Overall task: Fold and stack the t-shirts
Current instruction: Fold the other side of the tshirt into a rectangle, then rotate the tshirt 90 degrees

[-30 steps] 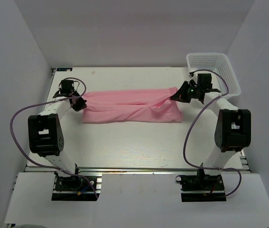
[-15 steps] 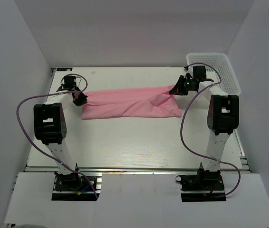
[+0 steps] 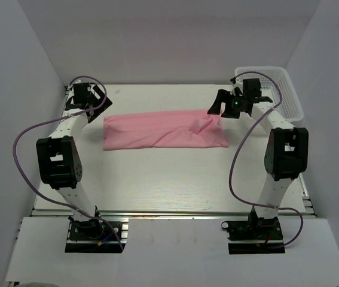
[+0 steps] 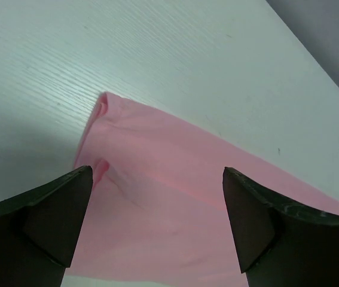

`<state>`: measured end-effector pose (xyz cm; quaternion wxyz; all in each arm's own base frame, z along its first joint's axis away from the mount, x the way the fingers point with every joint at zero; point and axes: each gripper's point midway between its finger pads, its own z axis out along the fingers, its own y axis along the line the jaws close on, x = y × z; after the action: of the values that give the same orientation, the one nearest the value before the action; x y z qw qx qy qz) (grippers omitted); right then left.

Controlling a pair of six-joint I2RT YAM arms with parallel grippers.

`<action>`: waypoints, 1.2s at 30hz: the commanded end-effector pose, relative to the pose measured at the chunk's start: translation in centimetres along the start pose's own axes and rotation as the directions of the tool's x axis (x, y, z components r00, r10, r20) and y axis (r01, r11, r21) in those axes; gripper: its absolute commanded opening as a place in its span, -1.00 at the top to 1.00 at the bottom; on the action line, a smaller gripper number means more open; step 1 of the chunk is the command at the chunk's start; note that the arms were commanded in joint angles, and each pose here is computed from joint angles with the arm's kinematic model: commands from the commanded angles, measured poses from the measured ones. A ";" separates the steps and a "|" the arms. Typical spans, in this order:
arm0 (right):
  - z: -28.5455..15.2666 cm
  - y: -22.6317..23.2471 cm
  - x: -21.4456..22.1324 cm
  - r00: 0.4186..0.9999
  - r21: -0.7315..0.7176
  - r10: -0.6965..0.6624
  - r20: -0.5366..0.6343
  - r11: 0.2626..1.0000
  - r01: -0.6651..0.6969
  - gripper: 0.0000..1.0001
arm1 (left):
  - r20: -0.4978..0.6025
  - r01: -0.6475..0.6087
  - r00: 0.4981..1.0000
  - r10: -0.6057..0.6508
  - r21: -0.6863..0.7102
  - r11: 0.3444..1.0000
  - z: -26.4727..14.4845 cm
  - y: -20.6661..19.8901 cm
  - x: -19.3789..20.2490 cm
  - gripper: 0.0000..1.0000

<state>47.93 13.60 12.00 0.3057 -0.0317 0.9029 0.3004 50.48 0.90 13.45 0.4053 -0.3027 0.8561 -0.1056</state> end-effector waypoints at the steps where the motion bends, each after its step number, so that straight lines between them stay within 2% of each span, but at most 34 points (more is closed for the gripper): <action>1: -2.3 3.7 1.3 0.995 -0.052 -0.092 0.027 0.994 0.093 -0.81 | 0.011 -0.057 0.998 0.056 0.154 0.986 -3.1 -2.7 0.2 -1.00; 6: -1.6 6.7 5.0 0.993 -0.134 -0.107 -0.049 0.986 0.100 -0.81 | -0.054 -0.092 0.993 0.108 0.240 0.967 -2.1 -3.8 3.2 -1.00; 12: 1.5 8.7 8.3 0.983 -0.251 -0.107 -0.151 0.966 0.067 -0.81 | -0.168 -0.111 0.972 0.163 0.284 0.952 0.8 -3.9 7.1 -1.00; 13: 1.5 9.8 7.9 0.982 -0.310 -0.116 -0.152 0.949 0.064 -0.81 | -0.186 -0.108 0.969 0.162 0.274 0.956 1.7 -3.4 7.8 -1.00; 18: 4.9 10.4 5.2 0.991 -0.397 -0.106 -0.087 0.916 0.063 -0.81 | -0.243 -0.112 0.958 0.149 0.161 0.981 3.6 -0.2 9.5 -1.00; 19: 5.2 10.7 4.4 0.993 -0.403 -0.091 -0.074 0.914 0.053 -0.81 | -0.231 -0.111 0.963 0.141 0.138 0.984 3.8 0.4 9.1 -1.00; 23: 9.0 8.4 3.5 0.995 -0.375 0.002 -0.104 0.926 -0.041 -0.81 | -0.278 -0.128 0.952 0.129 0.023 0.992 4.0 3.6 11.1 -1.00; 24: 9.2 8.4 2.0 0.997 -0.379 0.009 -0.079 0.925 -0.038 -0.81 | -0.288 -0.136 0.949 0.126 -0.017 0.991 4.0 4.8 11.8 -1.00; 25: 10.9 7.5 3.1 0.991 -0.365 0.059 -0.120 0.926 -0.100 -0.81 | -0.317 -0.144 0.941 0.120 -0.052 0.988 3.7 5.9 12.8 -1.00; 27: 11.7 6.8 1.8 0.992 -0.346 0.078 -0.098 0.932 -0.108 -0.81 | -0.375 -0.141 0.923 0.089 -0.115 0.983 2.6 7.2 14.8 -1.00; 28: 13.0 5.5 3.3 0.981 -0.315 0.128 -0.148 0.934 -0.169 -0.81 | -0.432 -0.160 0.898 0.086 -0.139 0.977 1.3 7.8 16.4 -1.00; 29: 13.5 5.3 3.4 0.979 -0.307 0.136 -0.154 0.935 -0.178 -0.81 | -0.422 -0.165 0.903 0.088 -0.148 0.975 0.5 8.1 16.2 -1.00; 30: 13.7 5.2 3.1 0.977 -0.306 0.146 -0.153 0.933 -0.188 -0.81 | -0.467 -0.178 0.880 0.081 -0.168 0.970 -0.7 9.4 18.8 -1.00; 32: 15.1 5.1 3.5 0.970 -0.314 0.171 -0.174 0.924 -0.219 -0.81 | -0.510 -0.189 0.857 0.078 -0.170 0.967 -2.6 10.2 21.1 -1.00; 35: 16.9 4.7 3.0 0.969 -0.336 0.180 -0.172 0.914 -0.229 -0.81 | -0.602 -0.218 0.793 0.092 -0.140 0.966 -6.3 11.1 25.8 -1.00; 36: 17.5 4.6 2.3 0.969 -0.332 0.183 -0.164 0.915 -0.229 -0.81 | -0.678 -0.228 0.727 0.103 -0.097 0.969 -8.6 11.8 29.6 -1.00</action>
<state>52.94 27.48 5.40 0.2176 -0.0412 0.8385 0.4978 38.36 -5.97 2.32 0.2740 -0.2069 0.9318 -0.1178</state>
